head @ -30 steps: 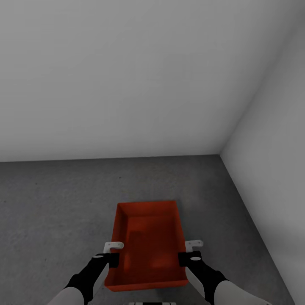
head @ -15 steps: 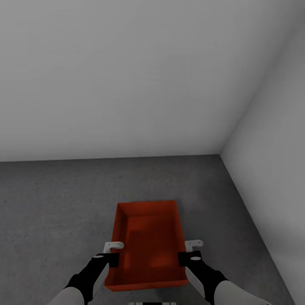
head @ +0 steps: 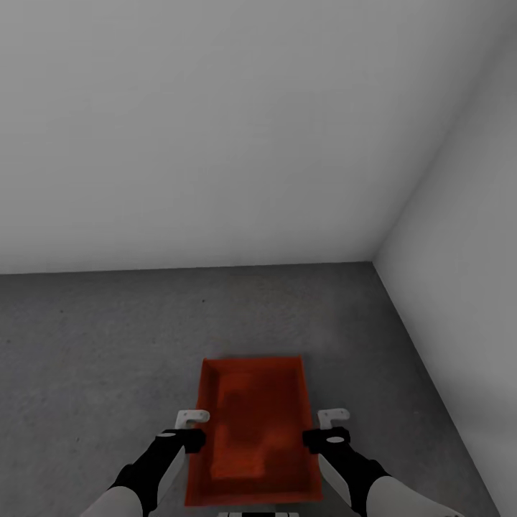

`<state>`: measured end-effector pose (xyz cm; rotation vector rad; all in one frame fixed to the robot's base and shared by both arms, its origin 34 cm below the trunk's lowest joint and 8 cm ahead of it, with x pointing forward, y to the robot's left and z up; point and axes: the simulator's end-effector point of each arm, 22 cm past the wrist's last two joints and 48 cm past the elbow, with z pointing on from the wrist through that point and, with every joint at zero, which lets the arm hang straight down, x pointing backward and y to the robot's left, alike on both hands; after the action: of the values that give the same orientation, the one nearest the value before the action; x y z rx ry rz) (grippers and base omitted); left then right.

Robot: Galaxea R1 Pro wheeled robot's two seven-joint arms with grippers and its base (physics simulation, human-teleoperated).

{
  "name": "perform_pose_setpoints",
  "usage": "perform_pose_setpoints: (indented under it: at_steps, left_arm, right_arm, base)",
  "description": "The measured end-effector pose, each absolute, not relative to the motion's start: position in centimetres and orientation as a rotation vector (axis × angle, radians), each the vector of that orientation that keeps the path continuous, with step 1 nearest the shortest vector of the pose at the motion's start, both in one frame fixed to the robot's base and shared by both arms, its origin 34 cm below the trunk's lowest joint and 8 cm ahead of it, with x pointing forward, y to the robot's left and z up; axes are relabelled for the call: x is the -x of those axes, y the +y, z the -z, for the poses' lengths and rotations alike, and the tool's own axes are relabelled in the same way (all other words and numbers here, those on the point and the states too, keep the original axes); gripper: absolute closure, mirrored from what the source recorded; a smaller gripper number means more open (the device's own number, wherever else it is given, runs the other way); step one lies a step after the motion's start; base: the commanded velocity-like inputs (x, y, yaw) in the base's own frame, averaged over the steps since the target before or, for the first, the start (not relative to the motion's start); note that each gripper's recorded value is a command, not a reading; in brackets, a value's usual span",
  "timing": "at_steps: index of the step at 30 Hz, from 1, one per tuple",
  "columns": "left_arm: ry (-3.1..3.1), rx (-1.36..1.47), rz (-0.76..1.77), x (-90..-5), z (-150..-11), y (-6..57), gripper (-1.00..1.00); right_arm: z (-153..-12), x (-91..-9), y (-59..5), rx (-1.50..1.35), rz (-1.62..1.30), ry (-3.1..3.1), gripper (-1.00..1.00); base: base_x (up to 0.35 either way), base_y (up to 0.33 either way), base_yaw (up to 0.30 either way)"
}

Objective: Move the two storage containers from the living room to the garage. In the garage, place one container on the floor and stack the other container on top of it (either order is fine).

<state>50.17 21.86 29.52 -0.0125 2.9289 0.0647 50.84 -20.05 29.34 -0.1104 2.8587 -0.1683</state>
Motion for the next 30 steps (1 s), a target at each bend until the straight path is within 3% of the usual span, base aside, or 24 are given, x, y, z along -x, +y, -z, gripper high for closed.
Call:
perform_pose_setpoints:
  at_steps: [30]
  left_arm:
    - [2.925,0.014,-0.066,-50.32,-29.57,21.88,-1.00]
  right_arm:
    - [-29.34,-50.83,-20.05,0.111,0.168,2.859,-1.00]
  base:
    - [0.000,0.000,0.000]
